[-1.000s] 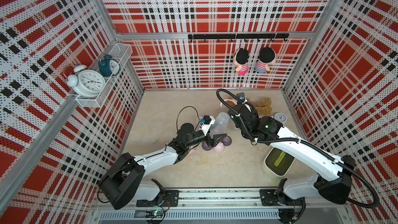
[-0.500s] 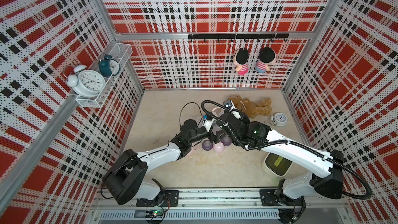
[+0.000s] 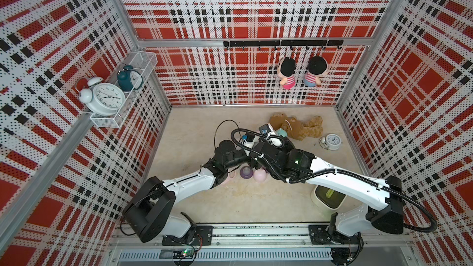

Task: Assemble the baby bottles
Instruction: Put on the handle of the baby bottle.

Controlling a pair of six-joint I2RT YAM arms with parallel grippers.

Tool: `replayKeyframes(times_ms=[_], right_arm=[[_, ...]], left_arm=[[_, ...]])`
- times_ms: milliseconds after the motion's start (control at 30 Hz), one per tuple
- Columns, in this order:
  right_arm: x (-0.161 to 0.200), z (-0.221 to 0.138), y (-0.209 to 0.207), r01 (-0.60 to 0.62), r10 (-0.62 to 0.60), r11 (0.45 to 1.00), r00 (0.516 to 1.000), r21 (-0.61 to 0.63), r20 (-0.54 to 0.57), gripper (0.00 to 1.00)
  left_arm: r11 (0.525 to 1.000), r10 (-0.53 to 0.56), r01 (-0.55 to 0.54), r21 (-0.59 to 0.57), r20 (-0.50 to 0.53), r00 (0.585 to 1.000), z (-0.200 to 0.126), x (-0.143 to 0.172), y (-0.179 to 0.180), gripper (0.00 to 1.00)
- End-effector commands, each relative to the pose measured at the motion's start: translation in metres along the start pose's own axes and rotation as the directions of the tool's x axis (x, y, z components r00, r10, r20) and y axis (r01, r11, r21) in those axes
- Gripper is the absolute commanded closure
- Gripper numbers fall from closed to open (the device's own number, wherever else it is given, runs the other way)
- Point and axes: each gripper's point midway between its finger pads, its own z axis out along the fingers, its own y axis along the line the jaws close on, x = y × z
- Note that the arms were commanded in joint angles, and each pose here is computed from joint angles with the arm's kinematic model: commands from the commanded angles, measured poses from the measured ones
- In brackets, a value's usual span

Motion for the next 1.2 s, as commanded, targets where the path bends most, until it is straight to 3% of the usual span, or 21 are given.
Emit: replayKeyframes(times_ms=[0, 167, 267, 433, 567, 700, 1000, 1167], right_arm=[[0.006, -0.002, 0.003, 0.084, -0.084, 0.996, 0.996, 0.040, 0.002, 1.00], [0.010, -0.008, 0.013, 0.137, -0.138, 0.989, 0.990, 0.049, 0.017, 1.00], [0.012, -0.009, 0.018, 0.133, -0.133, 0.991, 0.991, 0.013, 0.018, 0.93], [0.001, -0.021, 0.028, 0.056, -0.047, 0.984, 0.997, -0.167, 0.055, 0.65], [-0.013, -0.038, 0.024, -0.026, 0.059, 0.951, 0.993, -0.307, 0.099, 0.34], [-0.017, -0.049, 0.009, -0.101, 0.148, 0.920, 0.984, -0.378, 0.098, 0.20], [0.010, -0.056, -0.010, -0.259, 0.299, 0.820, 0.954, -0.511, -0.005, 0.13], [0.040, -0.045, -0.003, -0.302, 0.310, 0.806, 0.948, -0.509, -0.071, 0.11]], left_arm=[[1.000, -0.015, 0.015, 0.005, 0.026, 1.000, 0.000, -0.013, 0.004, 1.00], [1.000, -0.018, 0.017, 0.015, 0.032, 0.999, -0.002, -0.016, 0.004, 1.00], [1.000, -0.010, 0.010, 0.014, 0.033, 0.999, -0.003, -0.016, 0.004, 1.00], [1.000, 0.028, -0.028, 0.008, 0.030, 0.999, -0.004, -0.013, 0.001, 1.00], [0.999, 0.047, -0.047, -0.002, 0.037, 0.998, -0.007, -0.012, 0.001, 1.00], [0.998, 0.066, -0.066, -0.010, 0.060, 0.996, -0.012, -0.017, -0.001, 1.00], [0.996, 0.078, -0.074, -0.044, 0.098, 0.992, -0.030, -0.027, 0.004, 1.00], [0.994, 0.085, -0.075, -0.084, 0.123, 0.989, -0.044, -0.033, 0.011, 1.00]])
